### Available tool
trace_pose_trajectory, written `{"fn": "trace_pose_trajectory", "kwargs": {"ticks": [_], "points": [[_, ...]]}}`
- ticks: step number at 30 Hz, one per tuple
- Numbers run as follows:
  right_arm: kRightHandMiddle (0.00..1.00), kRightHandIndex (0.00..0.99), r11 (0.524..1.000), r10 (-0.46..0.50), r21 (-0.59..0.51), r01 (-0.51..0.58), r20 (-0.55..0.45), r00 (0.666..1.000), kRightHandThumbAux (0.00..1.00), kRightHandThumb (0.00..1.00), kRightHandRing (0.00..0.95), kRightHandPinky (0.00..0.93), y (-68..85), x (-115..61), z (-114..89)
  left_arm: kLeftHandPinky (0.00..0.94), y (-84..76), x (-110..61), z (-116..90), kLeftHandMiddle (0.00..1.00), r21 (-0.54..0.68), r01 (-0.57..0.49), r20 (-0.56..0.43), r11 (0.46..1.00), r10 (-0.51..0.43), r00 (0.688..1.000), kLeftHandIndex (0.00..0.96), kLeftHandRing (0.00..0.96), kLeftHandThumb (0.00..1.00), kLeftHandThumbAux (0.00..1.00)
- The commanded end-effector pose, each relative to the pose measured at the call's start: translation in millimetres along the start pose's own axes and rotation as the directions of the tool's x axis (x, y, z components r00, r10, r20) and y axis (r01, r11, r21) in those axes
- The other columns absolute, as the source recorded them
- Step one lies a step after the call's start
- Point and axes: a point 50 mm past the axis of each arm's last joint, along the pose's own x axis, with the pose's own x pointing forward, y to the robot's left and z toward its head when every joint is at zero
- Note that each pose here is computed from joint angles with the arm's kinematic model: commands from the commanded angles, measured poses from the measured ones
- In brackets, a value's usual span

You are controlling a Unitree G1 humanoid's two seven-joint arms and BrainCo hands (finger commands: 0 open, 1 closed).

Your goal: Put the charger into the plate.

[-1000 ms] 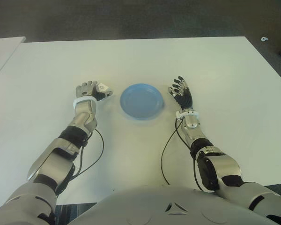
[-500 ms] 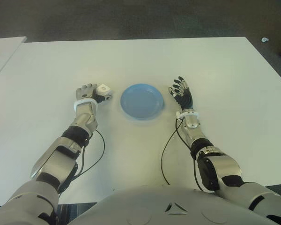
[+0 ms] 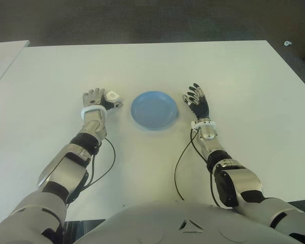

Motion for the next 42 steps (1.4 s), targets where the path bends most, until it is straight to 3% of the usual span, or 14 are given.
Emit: {"fn": "trace_pose_trajectory", "kwargs": {"ticks": [1,15,28,32,34,36,39,42], "points": [[0.184,0.063,0.999,0.031,-0.005,-0.034,-0.292,0.956,0.678,0.058,0.205,0.231,5.9,-48.3,-60.4,0.000,-29.6,-8.1,5.2,0.000,0.027,0.098,0.011,0.995,-0.099,0.995,0.000,0.000,0.208,0.347],[0.176,0.059,0.999,0.036,0.008,-0.035,-0.292,0.956,0.670,0.056,0.201,0.228,5.1,-48.3,-60.5,0.000,-36.5,-8.2,4.0,0.000,0.006,0.121,0.008,0.993,-0.121,0.993,0.000,0.000,0.205,0.358],[0.183,0.072,0.999,0.036,0.018,-0.032,-0.296,0.954,0.664,0.050,0.209,0.238,5.3,-48.0,-60.5,0.031,-37.8,-7.7,3.0,0.018,-0.011,0.083,0.000,0.997,-0.083,0.997,0.000,0.003,0.226,0.392],[0.182,0.072,0.999,0.037,0.020,-0.033,-0.298,0.954,0.660,0.047,0.208,0.236,5.5,-47.7,-60.5,0.126,-38.1,-7.5,2.4,0.099,-0.024,0.064,-0.009,0.998,-0.064,0.998,0.002,0.078,0.244,0.414],[0.181,0.073,0.999,0.038,0.021,-0.033,-0.301,0.953,0.658,0.042,0.206,0.235,5.7,-47.4,-60.5,0.223,-36.5,-7.2,2.2,0.169,-0.080,0.048,-0.026,0.996,-0.050,0.998,0.040,0.156,0.307,0.455],[0.179,0.075,0.999,0.039,0.020,-0.034,-0.305,0.952,0.649,0.033,0.204,0.230,5.9,-47.0,-60.6,0.474,-34.3,-7.0,2.2,0.423,-0.152,0.030,-0.046,0.988,-0.037,0.998,0.273,0.423,0.548,0.595],[0.176,0.075,0.999,0.040,0.021,-0.035,-0.307,0.951,0.642,0.026,0.201,0.223,6.2,-46.7,-60.6,0.619,-33.3,-6.8,2.4,0.565,-0.182,0.021,-0.058,0.983,-0.032,0.998,0.384,0.571,0.664,0.660],[0.171,0.074,0.999,0.043,0.024,-0.038,-0.309,0.950,0.632,0.019,0.193,0.214,6.4,-46.6,-60.6,0.698,-32.6,-6.5,2.6,0.645,-0.200,0.015,-0.067,0.980,-0.029,0.997,0.423,0.648,0.707,0.681]]}}
